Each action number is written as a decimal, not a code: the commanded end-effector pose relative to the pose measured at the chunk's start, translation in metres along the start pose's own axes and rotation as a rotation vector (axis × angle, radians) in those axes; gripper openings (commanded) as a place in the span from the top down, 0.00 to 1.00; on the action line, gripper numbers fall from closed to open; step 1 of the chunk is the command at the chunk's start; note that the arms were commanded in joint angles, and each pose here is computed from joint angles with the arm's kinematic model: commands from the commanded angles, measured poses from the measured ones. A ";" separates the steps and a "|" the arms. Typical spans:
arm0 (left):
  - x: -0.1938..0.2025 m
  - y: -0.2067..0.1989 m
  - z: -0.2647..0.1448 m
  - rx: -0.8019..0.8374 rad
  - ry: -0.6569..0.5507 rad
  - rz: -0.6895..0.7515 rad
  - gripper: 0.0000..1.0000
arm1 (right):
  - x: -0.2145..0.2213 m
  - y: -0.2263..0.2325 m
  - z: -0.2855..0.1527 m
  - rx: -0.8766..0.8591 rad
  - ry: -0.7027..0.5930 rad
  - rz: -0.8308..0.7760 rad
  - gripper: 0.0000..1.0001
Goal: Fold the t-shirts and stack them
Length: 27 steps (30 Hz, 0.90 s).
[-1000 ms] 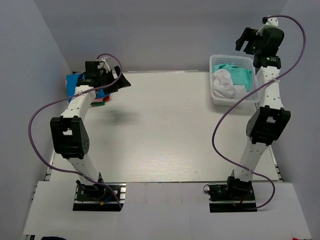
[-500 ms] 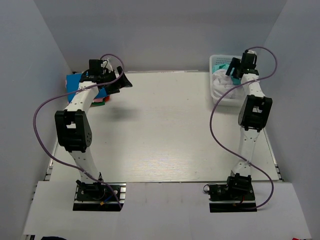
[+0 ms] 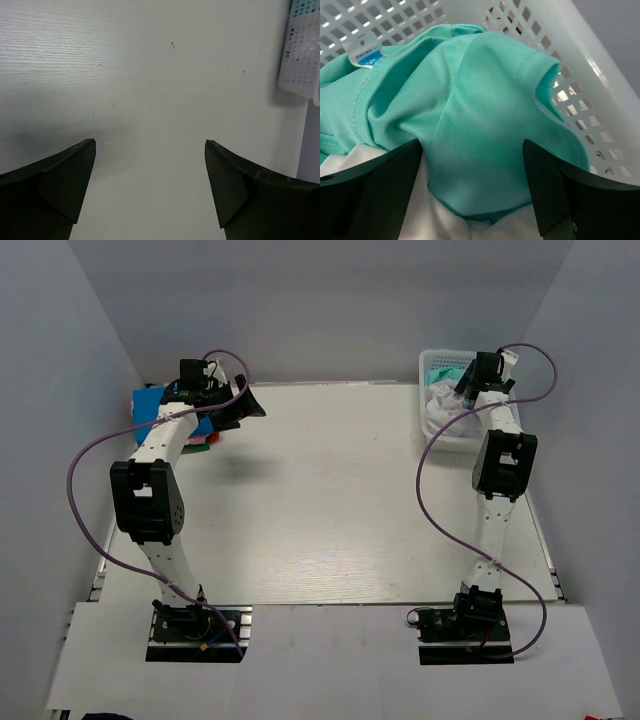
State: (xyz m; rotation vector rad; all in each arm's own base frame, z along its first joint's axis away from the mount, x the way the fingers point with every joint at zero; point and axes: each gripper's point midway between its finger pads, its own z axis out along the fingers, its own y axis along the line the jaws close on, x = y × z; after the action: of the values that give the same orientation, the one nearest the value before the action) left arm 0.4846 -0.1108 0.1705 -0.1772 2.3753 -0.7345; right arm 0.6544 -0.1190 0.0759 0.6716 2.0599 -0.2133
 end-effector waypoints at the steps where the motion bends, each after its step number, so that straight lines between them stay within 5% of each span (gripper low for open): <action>1: -0.007 -0.009 -0.013 0.003 -0.030 0.014 0.00 | -0.030 -0.015 0.000 0.075 -0.090 0.055 0.14; 6: -0.003 -0.009 -0.015 -0.001 -0.021 0.009 0.00 | -0.025 -0.039 -0.019 0.151 -0.077 0.141 0.10; 14: -0.002 -0.007 -0.013 -0.004 -0.012 0.005 0.00 | -0.045 -0.029 -0.018 0.041 -0.078 0.124 0.10; 20: -0.005 -0.004 -0.009 -0.019 0.000 0.006 0.00 | -0.013 -0.015 0.002 -0.025 0.003 0.081 0.10; 27: -0.005 -0.002 -0.007 -0.031 0.004 0.002 0.00 | -0.005 -0.007 0.012 -0.071 0.016 0.078 0.24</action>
State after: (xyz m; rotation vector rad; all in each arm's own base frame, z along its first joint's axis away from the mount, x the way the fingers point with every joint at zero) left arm 0.4781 -0.1077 0.1629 -0.2056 2.4244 -0.7132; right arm 0.6508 -0.1326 0.0719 0.7418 2.0561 -0.1244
